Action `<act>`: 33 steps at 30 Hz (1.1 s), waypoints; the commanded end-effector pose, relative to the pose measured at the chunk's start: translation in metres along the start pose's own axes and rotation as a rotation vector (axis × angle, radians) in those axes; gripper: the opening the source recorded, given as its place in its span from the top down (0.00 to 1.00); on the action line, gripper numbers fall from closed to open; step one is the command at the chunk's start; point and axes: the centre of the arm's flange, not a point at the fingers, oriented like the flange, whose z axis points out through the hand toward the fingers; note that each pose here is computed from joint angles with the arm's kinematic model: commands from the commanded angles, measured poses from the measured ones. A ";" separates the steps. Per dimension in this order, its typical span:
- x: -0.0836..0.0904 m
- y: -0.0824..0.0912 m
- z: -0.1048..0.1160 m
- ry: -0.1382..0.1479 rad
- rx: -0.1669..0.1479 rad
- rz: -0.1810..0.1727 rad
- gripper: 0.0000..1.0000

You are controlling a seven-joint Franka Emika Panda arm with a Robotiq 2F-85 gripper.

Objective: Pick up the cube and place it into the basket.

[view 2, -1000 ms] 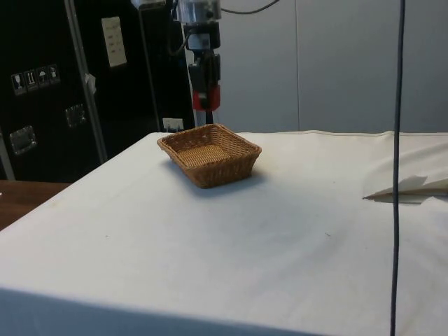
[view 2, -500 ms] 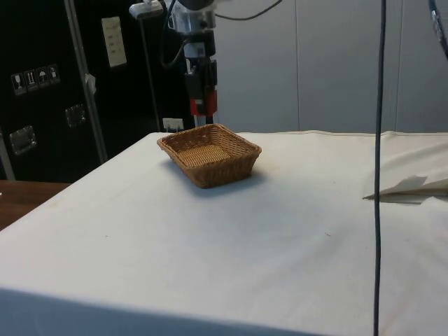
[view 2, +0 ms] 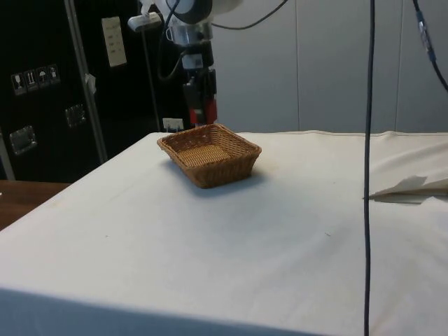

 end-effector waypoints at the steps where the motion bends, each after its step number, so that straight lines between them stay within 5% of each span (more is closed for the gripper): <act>1: 0.002 0.000 0.003 0.000 0.002 0.006 1.00; 17: 0.004 -0.003 0.029 -0.023 -0.018 0.026 1.00; 33: 0.007 -0.005 0.059 -0.006 -0.009 0.066 1.00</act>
